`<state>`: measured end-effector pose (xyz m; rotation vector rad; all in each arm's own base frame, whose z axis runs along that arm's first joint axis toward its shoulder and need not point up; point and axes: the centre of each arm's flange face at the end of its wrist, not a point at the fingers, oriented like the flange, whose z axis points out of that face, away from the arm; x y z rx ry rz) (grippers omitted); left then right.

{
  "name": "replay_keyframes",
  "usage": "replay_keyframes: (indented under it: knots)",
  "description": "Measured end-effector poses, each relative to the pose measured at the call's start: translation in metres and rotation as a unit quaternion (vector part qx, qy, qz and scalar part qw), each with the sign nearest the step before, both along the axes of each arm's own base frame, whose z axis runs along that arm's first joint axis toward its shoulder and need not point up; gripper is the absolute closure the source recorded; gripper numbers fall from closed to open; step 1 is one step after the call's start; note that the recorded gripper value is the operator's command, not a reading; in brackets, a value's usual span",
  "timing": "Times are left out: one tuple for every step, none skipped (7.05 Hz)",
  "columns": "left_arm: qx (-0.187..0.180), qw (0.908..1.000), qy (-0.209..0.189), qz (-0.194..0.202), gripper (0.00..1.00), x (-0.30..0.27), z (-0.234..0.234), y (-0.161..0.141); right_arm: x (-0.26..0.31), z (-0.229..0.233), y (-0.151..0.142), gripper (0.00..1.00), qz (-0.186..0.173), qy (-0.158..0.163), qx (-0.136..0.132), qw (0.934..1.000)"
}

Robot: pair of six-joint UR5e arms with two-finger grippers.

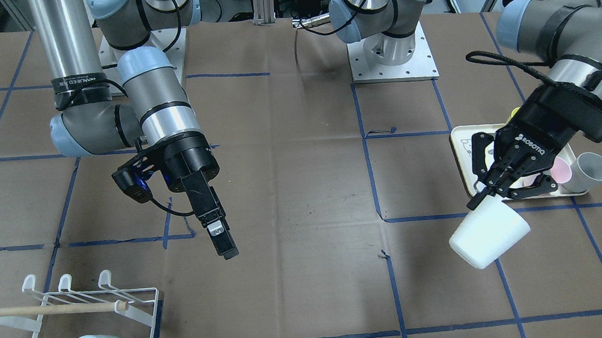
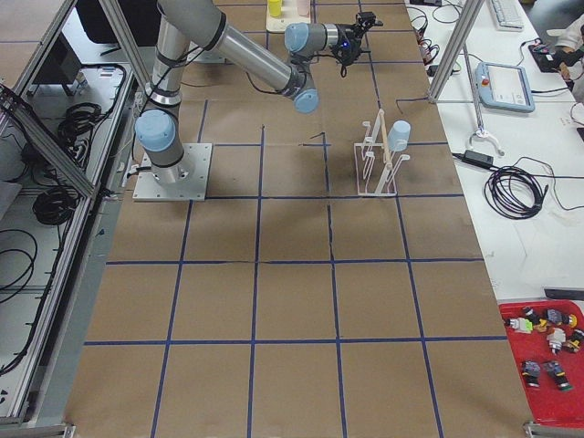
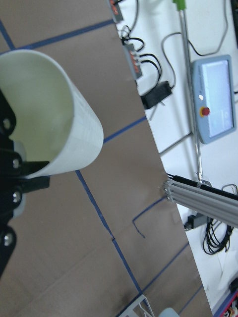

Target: Transfer IKEA cup to right arm and place on rack

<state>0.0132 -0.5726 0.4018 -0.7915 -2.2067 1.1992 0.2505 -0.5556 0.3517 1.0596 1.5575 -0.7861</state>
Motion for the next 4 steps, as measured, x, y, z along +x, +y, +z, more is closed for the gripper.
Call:
replay_keyframes:
  knots:
    - [-0.030, 0.9986, 0.032, -0.029, 0.98, -0.013, -0.021, -0.002, 0.000, 0.001, 0.000, 0.00, 0.000, 0.000, -0.001, 1.0000]
    - [-0.055, 0.9953, 0.054, -0.059, 0.98, -0.030, -0.036, -0.002, 0.000, 0.001, 0.001, 0.00, -0.001, 0.002, 0.000, 1.0000]
    - [-0.071, 0.9918, 0.066, -0.083, 0.96, -0.052, -0.045, 0.003, -0.001, 0.001, 0.001, 0.00, -0.001, 0.004, 0.000, 1.0000]
    - [-0.082, 0.9891, 0.073, -0.098, 0.93, -0.076, -0.053, 0.014, -0.001, 0.001, 0.001, 0.00, -0.002, 0.005, -0.001, 1.0000]
